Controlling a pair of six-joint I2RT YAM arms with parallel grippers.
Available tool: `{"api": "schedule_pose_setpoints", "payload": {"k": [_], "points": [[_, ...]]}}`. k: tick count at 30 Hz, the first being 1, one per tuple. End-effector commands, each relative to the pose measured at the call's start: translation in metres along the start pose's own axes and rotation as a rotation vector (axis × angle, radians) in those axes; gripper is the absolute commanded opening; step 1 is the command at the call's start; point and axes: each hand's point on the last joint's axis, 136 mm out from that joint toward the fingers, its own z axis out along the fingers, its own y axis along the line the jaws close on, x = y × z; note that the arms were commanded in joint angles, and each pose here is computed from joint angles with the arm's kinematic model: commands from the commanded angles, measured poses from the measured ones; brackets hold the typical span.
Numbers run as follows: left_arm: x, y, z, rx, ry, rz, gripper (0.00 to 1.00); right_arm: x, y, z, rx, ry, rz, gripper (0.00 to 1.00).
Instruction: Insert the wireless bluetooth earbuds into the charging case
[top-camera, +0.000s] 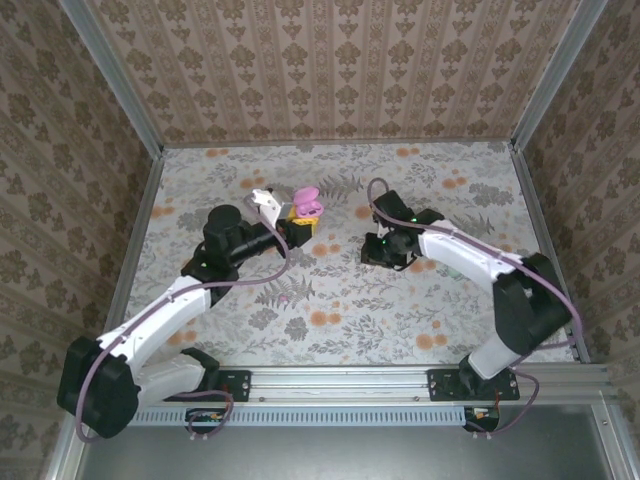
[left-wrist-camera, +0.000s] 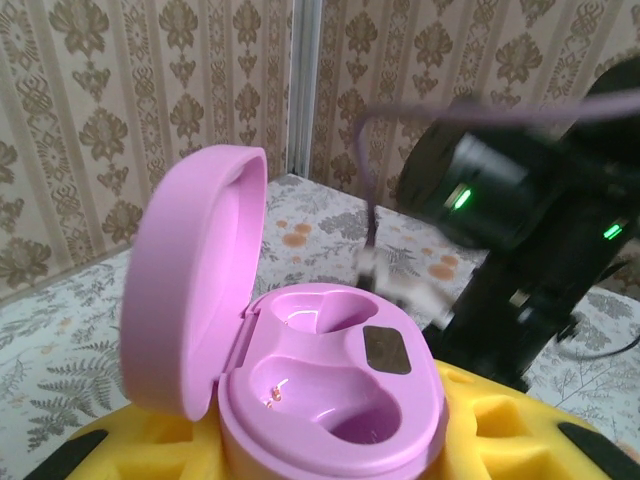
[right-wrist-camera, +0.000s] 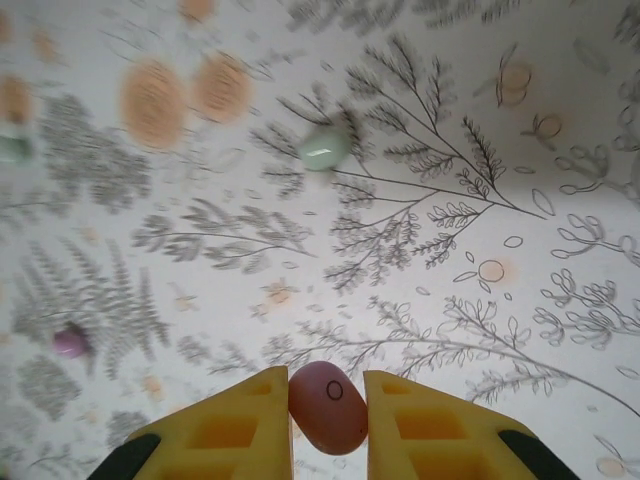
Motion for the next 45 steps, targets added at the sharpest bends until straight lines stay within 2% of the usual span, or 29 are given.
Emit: {"api": "schedule_pose_setpoints", "payload": {"k": [1,9,16,29,45], "points": [[-0.012,0.002,0.011,-0.006,-0.043,0.059,0.27,-0.012,0.004,-0.04,-0.003,-0.092,0.006,0.22],[0.007,0.007,0.043,-0.01,-0.039,0.119,0.26,-0.034,0.041,-0.121,-0.143,-0.261,-0.014,0.23],[0.015,-0.001,0.059,0.028,-0.041,0.145,0.26,-0.044,0.084,-0.16,-0.328,-0.321,-0.048,0.23],[0.011,-0.008,0.066,0.037,-0.054,0.176,0.26,-0.057,0.139,-0.155,-0.463,-0.323,-0.073,0.23],[0.006,-0.01,0.065,0.038,-0.067,0.177,0.26,-0.066,0.141,-0.123,-0.359,-0.331,-0.07,0.23]]}}
